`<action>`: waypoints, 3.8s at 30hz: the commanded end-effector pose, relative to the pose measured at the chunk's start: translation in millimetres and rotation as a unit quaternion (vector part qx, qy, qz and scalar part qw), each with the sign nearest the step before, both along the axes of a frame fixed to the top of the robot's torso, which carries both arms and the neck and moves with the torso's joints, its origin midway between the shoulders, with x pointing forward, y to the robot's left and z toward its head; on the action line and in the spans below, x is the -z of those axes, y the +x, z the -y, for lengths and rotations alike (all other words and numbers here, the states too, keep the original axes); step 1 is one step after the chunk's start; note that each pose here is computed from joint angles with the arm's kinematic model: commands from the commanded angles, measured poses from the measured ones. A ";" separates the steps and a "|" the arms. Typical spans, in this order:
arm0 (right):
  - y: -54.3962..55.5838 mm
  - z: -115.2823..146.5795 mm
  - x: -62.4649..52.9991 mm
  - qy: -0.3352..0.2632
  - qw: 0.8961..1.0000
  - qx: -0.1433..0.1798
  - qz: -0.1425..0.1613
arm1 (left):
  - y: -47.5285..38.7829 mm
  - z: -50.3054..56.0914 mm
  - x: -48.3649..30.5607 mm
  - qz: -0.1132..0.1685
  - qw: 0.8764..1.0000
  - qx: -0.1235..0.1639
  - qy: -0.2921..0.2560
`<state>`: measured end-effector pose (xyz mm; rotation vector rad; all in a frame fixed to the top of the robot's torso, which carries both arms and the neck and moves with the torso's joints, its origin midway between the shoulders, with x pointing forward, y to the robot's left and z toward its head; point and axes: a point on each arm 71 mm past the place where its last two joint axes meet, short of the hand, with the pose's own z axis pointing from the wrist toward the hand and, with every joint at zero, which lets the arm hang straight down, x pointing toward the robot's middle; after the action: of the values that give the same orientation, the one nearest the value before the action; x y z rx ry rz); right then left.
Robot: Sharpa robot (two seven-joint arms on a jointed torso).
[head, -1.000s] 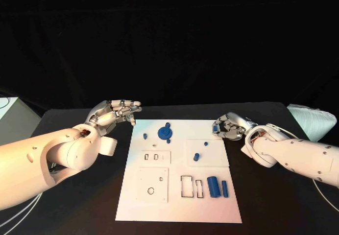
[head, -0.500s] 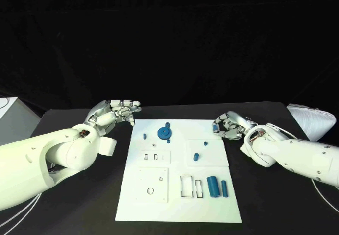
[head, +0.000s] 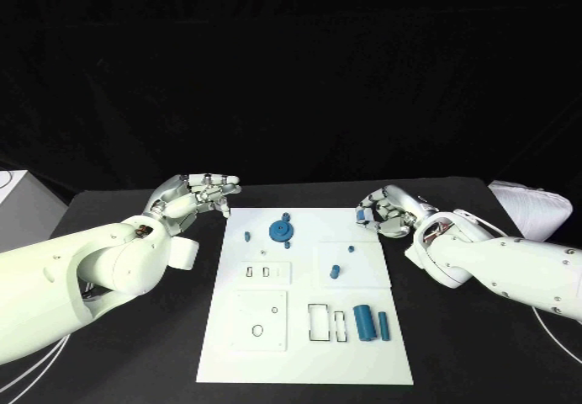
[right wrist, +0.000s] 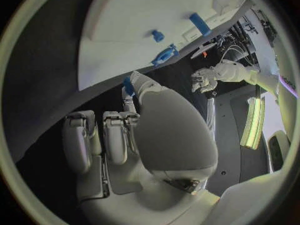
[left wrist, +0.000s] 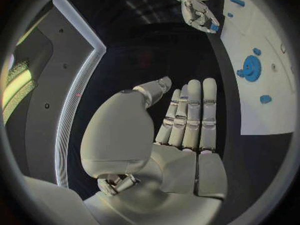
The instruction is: Assemble the parts on the task board
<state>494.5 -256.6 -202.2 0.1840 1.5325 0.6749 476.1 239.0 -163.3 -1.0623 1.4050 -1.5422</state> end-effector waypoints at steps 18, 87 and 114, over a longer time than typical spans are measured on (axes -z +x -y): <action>-50.5 -134.3 -2.7 -0.039 0.995 -0.085 -0.038 | 6.8 10.9 5.9 -0.004 0.999 0.010 0.039; -70.2 -201.8 60.7 -0.093 0.988 -0.122 -0.017 | 2.6 27.0 15.4 -0.023 0.988 0.079 0.131; -68.3 -201.5 65.7 -0.109 0.987 -0.117 -0.032 | 2.6 28.0 15.8 -0.023 0.987 0.087 0.131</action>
<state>427.0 -55.6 -265.4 -0.1190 1.6726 0.7009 479.6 213.9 -179.5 -0.8566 1.7027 -1.3891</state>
